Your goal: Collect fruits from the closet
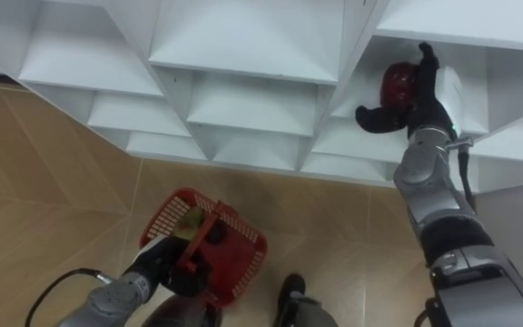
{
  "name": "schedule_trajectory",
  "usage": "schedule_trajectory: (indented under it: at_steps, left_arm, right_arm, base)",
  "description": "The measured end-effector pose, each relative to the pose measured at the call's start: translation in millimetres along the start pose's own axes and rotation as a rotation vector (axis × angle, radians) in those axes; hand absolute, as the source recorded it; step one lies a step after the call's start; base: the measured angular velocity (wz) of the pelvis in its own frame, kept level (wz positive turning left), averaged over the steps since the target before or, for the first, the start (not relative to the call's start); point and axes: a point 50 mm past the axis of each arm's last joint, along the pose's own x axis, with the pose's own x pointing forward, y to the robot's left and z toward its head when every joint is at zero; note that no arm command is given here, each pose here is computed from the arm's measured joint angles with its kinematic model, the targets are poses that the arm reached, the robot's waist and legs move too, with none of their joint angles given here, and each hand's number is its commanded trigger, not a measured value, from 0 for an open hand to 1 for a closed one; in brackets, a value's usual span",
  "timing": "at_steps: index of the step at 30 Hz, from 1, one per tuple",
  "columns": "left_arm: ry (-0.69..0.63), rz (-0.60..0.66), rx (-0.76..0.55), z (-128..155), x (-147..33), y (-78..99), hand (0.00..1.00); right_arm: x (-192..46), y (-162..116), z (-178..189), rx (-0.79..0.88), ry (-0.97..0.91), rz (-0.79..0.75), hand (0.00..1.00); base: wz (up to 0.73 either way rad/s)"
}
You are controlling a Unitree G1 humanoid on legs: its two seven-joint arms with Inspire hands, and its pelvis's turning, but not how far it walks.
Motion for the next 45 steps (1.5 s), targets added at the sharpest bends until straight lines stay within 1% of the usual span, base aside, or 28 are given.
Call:
schedule_trajectory:
  at_steps: [1,3,7,14,37,45]
  left_arm:
    - [0.0,0.0,0.0,0.1,0.0,0.0,1.0]
    - [0.0,-0.003,0.002,0.4,0.1,-0.4,1.0]
    - [-0.003,-0.009,0.008,1.4,0.5,-1.2,1.0]
    - [0.0,-0.021,0.012,2.4,0.9,-1.0,1.0]
    - [-0.01,-0.022,0.037,7.1,2.2,1.4,1.0]
    - [-0.007,-0.012,0.039,6.1,1.7,4.5,1.0]
  right_arm:
    - [-0.1,0.1,-0.3,-0.001,0.001,0.0,0.94]
    - [0.4,-2.3,-0.6,-0.008,-0.001,-0.018,1.0]
    - [3.2,-12.6,-2.6,-0.039,-0.004,-0.045,1.0]
    - [4.2,-15.5,-5.0,-0.041,0.016,-0.049,1.0]
    - [4.0,-13.8,-6.1,-0.004,0.039,-0.046,1.0]
    - [3.7,-9.2,-3.7,-0.034,0.021,0.002,1.0]
  base:
    - [0.0]
    - [0.0]
    - [0.0]
    - [0.0]
    - [0.0]
    - [0.0]
